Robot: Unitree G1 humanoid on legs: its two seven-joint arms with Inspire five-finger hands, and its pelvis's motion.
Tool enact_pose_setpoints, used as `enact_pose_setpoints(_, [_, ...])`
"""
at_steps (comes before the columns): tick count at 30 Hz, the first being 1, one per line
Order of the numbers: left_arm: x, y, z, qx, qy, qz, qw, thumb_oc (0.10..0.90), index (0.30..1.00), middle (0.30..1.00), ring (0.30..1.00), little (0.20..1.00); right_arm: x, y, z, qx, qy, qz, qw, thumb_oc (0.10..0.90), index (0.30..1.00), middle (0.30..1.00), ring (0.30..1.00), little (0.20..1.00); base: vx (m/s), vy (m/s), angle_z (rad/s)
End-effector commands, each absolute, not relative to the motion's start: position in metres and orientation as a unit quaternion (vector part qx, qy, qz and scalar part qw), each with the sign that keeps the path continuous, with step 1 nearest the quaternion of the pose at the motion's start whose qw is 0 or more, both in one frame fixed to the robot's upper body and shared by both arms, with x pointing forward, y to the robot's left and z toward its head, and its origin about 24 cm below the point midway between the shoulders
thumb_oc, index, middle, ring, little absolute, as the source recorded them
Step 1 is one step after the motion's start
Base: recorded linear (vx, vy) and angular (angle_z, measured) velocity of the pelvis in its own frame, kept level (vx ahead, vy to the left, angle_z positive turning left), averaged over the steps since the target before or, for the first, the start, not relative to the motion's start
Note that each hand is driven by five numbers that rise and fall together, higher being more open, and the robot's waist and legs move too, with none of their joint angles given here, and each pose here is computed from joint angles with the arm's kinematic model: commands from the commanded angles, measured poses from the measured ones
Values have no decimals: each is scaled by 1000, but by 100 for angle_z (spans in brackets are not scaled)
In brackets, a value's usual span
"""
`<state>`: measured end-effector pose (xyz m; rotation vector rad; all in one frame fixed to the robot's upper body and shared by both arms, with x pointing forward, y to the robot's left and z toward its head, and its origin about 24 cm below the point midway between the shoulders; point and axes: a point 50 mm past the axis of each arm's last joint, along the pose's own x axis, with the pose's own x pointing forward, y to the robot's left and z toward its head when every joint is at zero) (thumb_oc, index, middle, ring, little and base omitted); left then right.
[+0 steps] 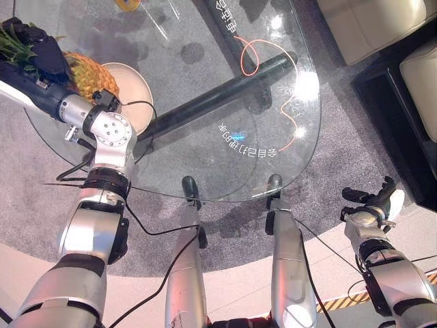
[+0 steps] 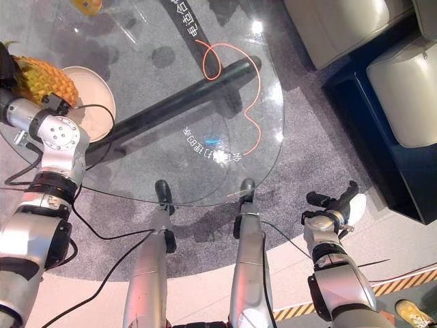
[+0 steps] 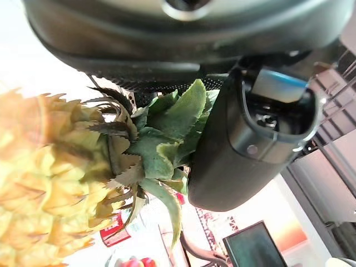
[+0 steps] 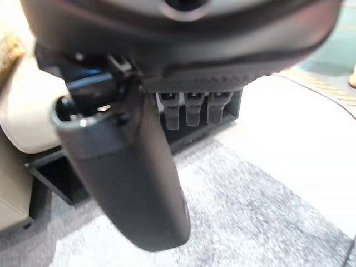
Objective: Pick up the fruit to the plate
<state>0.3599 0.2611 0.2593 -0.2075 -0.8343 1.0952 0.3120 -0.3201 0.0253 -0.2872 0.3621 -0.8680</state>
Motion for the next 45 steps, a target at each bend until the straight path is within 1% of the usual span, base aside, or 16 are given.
enact_pose_setpoints(1, [339, 286, 324, -103, -483, 504, 708, 100, 300, 300, 300, 200, 297, -340, 22, -145, 193, -448, 861, 800, 900, 900, 900, 900, 0, 0, 0])
enact_pose_setpoints(8, [342, 292, 320, -91, -467, 500, 724, 100, 300, 300, 300, 200, 303, -334, 25, -149, 182, -438, 868, 800, 900, 900, 900, 900, 0, 0, 0])
enact_pose_setpoints(30, [345, 298, 321, -76, -459, 491, 737, 100, 300, 300, 300, 200, 312, -329, 34, -150, 163, -432, 874, 800, 900, 900, 900, 900, -2, 9, 0])
enact_pose_setpoints(31, [345, 298, 321, -75, -459, 490, 737, 166, 356, 356, 356, 266, 313, -328, 34, -150, 163, -432, 874, 800, 900, 900, 900, 900, 0, 0, 0])
enact_pose_setpoints(32, [345, 299, 321, -75, -459, 489, 738, 193, 380, 380, 380, 293, 313, -328, 34, -151, 163, -432, 874, 800, 900, 900, 900, 900, 0, 0, 0])
enact_pose_setpoints(33, [345, 299, 321, -73, -459, 488, 739, 262, 439, 439, 439, 362, 313, -328, 34, -150, 162, -432, 874, 800, 900, 900, 900, 900, 0, 0, 0])
enact_pose_setpoints(34, [345, 298, 321, -73, -460, 487, 739, 284, 458, 458, 458, 384, 313, -328, 34, -151, 162, -431, 875, 800, 900, 900, 900, 900, 0, 0, 0])
enact_pose_setpoints(37, [345, 298, 322, -72, -463, 483, 739, 314, 484, 484, 484, 414, 313, -328, 35, -153, 159, -430, 876, 800, 900, 900, 900, 900, 0, 0, 0])
enact_pose_setpoints(42, [344, 297, 324, -80, -468, 482, 737, 399, 556, 556, 556, 499, 314, -327, 36, -154, 157, -429, 876, 800, 900, 900, 900, 900, 0, 0, 0])
enact_pose_setpoints(45, [344, 297, 324, -84, -472, 478, 736, 416, 571, 571, 571, 516, 314, -327, 35, -153, 157, -430, 876, 800, 900, 900, 900, 900, 0, 0, 0])
